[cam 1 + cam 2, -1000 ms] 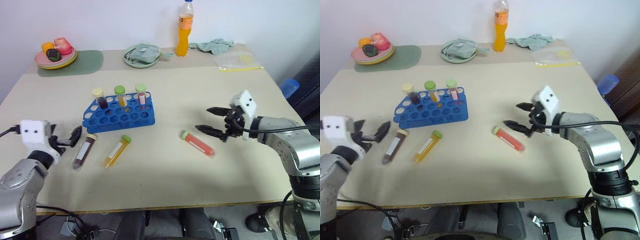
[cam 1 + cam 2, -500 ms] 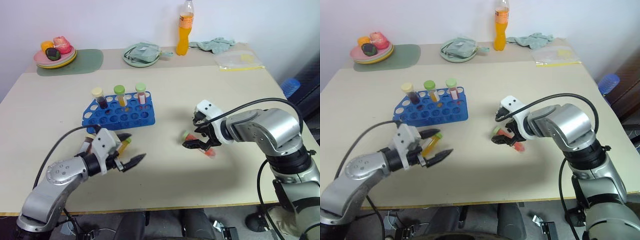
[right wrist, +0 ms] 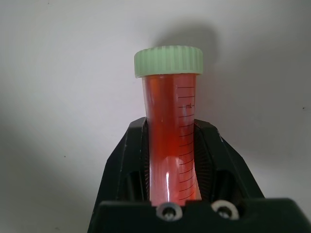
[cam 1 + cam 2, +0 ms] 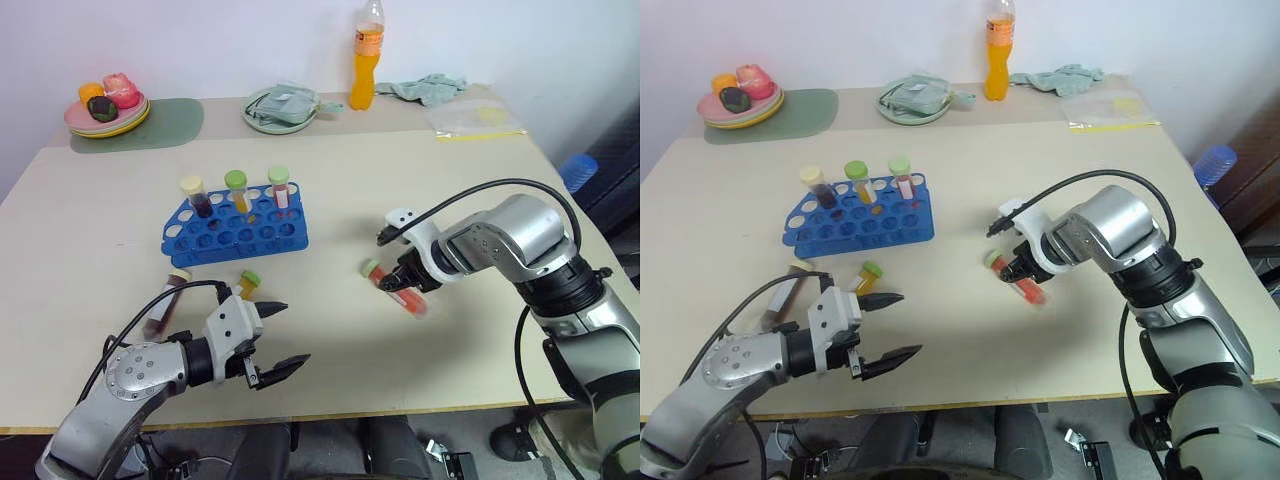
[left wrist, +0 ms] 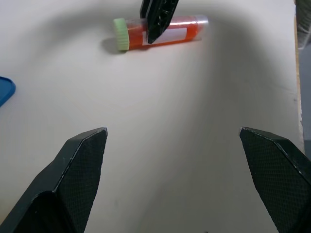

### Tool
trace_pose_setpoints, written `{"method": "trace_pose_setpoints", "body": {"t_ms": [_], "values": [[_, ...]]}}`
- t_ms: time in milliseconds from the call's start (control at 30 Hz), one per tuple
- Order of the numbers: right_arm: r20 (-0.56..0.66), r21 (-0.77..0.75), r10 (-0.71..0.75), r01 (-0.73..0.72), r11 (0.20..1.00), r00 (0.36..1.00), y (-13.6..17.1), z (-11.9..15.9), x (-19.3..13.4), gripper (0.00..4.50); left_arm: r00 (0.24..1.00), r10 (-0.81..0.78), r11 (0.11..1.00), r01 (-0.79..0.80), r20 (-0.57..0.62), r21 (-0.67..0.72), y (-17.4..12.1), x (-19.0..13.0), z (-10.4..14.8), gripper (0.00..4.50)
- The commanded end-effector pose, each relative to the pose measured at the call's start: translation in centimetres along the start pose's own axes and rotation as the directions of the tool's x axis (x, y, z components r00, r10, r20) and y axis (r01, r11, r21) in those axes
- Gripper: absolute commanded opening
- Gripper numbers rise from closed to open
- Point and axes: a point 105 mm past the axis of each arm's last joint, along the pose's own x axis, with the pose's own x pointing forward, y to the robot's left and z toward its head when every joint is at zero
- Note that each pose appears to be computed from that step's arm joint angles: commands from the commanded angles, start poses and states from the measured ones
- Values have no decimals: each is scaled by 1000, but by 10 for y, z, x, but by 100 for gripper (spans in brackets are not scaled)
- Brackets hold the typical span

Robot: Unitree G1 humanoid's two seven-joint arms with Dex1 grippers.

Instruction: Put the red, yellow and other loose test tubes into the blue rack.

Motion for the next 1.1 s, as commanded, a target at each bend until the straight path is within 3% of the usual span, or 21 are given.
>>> {"method": "trace_pose_setpoints", "body": {"t_ms": [33,133,200,267,367,533,633,800,1100], "values": [[97,-58,16,-10,998,995,7,19,-18,77,999,30,999,-31,43,24,0,-2,11,450],[383,-240,103,-9,971,918,23,51,-35,77,990,119,993,-119,76,-3,15,-11,17,450],[585,-387,158,103,916,795,34,73,-49,77,975,195,981,-193,102,-35,27,-19,20,450],[712,-462,259,158,873,653,48,83,-58,77,948,289,956,-280,132,-85,41,-31,23,450],[883,-326,224,198,924,412,49,108,-58,77,858,487,871,-463,164,-164,72,-57,20,450],[971,-210,172,247,946,166,72,138,-39,77,724,679,733,-656,125,-180,104,-86,0,450],[980,-183,160,224,957,118,89,148,-17,77,681,721,692,-697,129,-188,109,-95,-5,450],[986,-147,127,204,968,111,95,152,10,77,643,754,656,-724,135,-215,109,-105,-11,450],[981,-107,74,182,977,180,85,158,35,77,649,748,662,-715,139,-223,103,-101,-13,450]]}}
